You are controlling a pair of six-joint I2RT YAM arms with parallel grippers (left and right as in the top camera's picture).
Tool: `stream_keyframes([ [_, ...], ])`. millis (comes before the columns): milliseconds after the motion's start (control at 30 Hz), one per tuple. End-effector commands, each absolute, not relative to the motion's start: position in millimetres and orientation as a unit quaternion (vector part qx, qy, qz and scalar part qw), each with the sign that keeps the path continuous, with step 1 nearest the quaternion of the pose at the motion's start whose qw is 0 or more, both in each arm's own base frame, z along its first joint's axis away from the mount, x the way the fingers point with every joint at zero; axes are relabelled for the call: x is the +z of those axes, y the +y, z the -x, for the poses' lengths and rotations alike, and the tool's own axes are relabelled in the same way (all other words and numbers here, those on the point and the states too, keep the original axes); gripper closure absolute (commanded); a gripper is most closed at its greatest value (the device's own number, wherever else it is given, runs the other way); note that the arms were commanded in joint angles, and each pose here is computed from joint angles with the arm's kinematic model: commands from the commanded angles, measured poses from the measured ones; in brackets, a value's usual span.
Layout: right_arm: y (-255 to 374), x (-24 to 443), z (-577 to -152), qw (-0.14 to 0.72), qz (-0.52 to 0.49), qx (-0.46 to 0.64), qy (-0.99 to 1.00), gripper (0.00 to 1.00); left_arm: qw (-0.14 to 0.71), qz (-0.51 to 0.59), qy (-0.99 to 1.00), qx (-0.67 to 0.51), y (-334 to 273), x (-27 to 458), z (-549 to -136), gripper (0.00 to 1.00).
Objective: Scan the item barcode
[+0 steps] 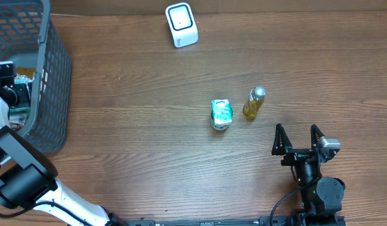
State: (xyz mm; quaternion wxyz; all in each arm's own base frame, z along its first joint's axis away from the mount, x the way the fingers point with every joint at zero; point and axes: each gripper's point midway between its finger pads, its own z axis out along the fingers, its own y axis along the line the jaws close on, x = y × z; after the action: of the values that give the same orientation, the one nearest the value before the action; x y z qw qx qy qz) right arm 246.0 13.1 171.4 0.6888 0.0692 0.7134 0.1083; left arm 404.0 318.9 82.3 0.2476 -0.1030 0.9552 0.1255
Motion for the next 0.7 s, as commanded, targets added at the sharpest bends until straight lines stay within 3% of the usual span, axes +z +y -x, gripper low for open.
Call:
stream_keyframes([
  [0,12.6,169.7,-246.2,0.690,-0.068,0.107,0.712,0.00,0.215,0.104,0.960,0.147,329.0,60.2,-396.4,0.00],
  [367,12.6,169.7,-246.2,0.690,-0.068,0.107,0.712,0.00,0.170,0.078,0.977,0.107,319.1,1.7,-390.6,0.00],
  [600,12.6,169.7,-246.2,0.690,-0.068,0.107,0.712,0.00,0.159,0.085,0.976,0.121,325.8,0.4,-384.5,0.09],
  [667,12.6,169.7,-246.2,0.690,-0.068,0.107,0.712,0.00,0.160,0.084,0.976,0.121,326.1,0.9,-384.9,0.03],
])
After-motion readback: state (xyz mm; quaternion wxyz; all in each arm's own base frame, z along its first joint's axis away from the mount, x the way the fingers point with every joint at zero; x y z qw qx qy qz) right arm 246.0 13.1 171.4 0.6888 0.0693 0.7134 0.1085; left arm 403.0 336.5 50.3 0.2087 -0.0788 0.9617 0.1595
